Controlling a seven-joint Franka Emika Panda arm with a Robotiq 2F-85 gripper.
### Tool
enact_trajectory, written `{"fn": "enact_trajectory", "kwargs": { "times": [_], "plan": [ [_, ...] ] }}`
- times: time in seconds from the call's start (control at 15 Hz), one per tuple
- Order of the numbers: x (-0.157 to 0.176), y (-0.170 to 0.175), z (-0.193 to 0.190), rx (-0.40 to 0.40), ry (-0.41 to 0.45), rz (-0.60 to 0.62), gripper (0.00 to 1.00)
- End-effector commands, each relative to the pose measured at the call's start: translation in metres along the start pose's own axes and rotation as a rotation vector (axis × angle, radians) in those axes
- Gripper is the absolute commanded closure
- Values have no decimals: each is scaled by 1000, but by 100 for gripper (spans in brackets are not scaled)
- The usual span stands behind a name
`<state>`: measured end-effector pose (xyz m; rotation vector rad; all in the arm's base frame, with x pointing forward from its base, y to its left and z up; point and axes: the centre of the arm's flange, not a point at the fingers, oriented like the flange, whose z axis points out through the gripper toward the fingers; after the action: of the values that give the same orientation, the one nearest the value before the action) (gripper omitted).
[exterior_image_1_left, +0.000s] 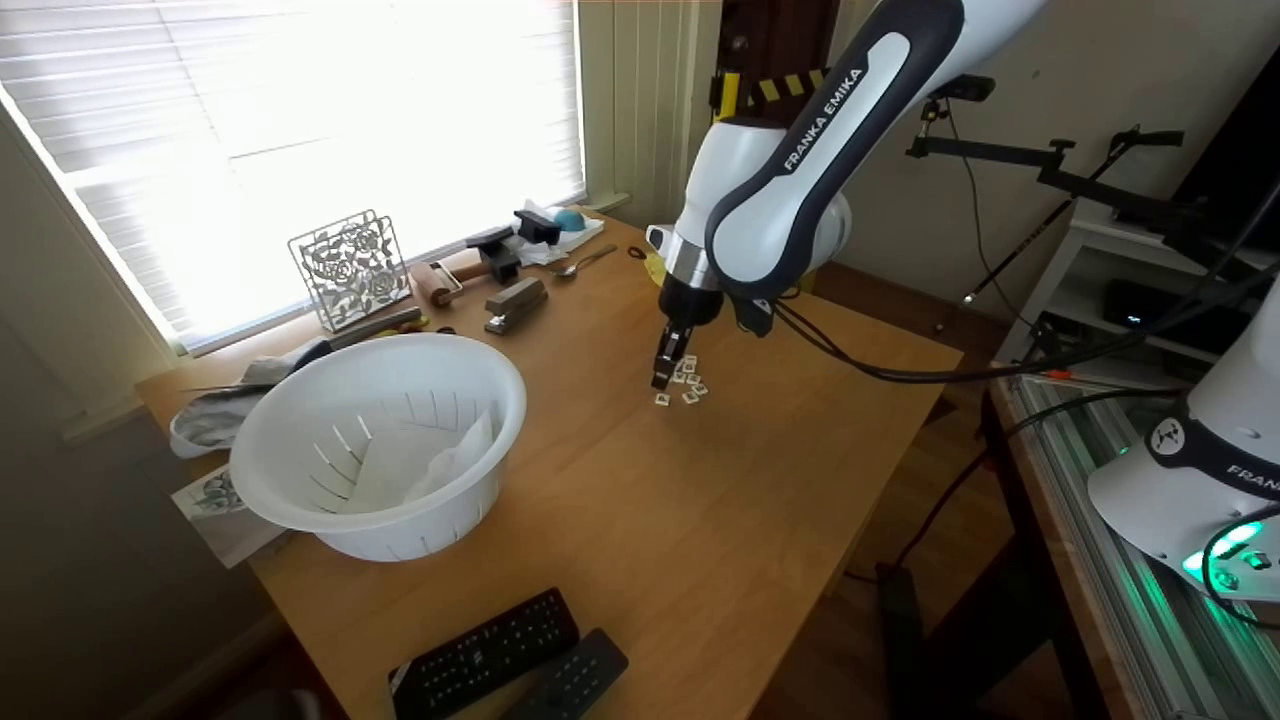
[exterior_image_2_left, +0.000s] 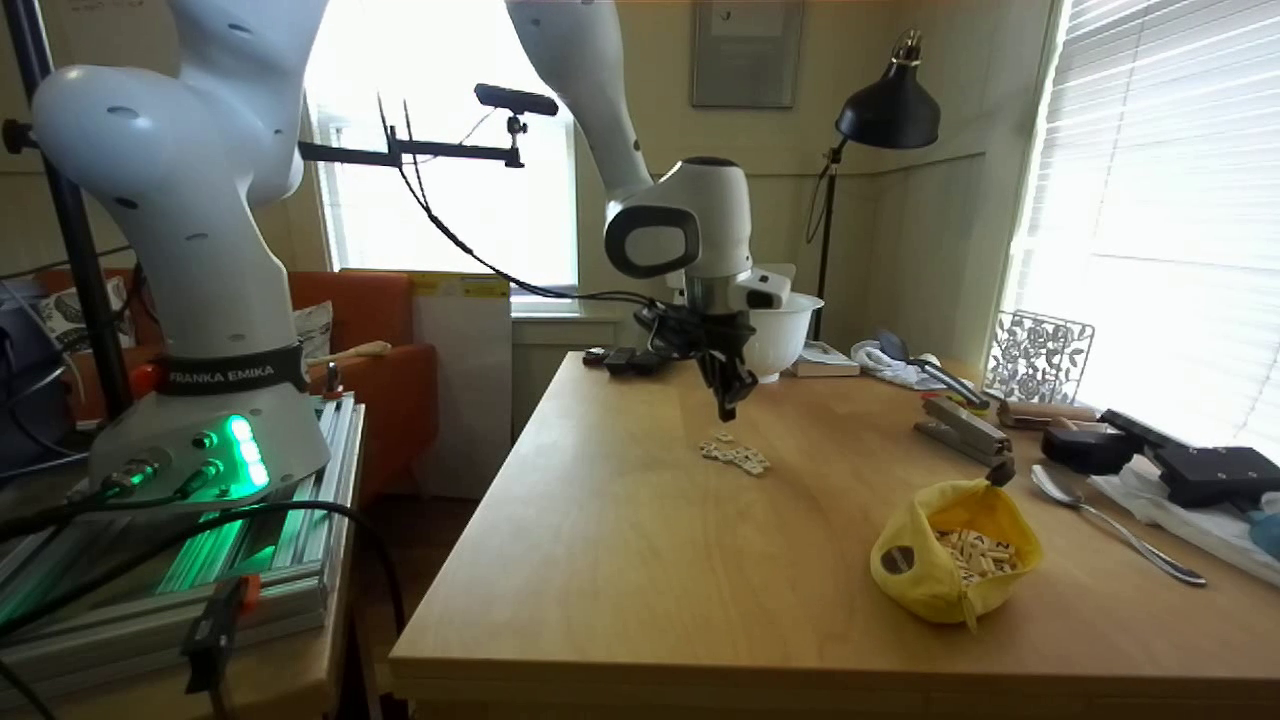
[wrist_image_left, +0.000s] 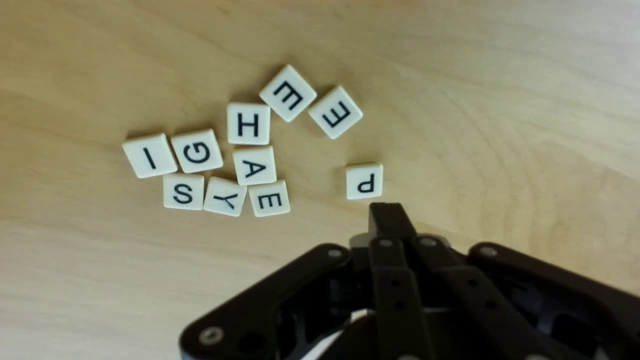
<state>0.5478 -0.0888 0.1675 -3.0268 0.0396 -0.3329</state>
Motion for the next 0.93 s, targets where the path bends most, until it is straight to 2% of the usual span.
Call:
{"fn": "enact_trajectory", "kwargs": {
  "times": [0.0,0.33,0.87],
  "plan": [
    [-20,0,-21,5,-56,-33,100],
    [-37,6,-25,6,-87,-49,100],
    [-43,23,-15,4,-62,-49,100]
  ]
}}
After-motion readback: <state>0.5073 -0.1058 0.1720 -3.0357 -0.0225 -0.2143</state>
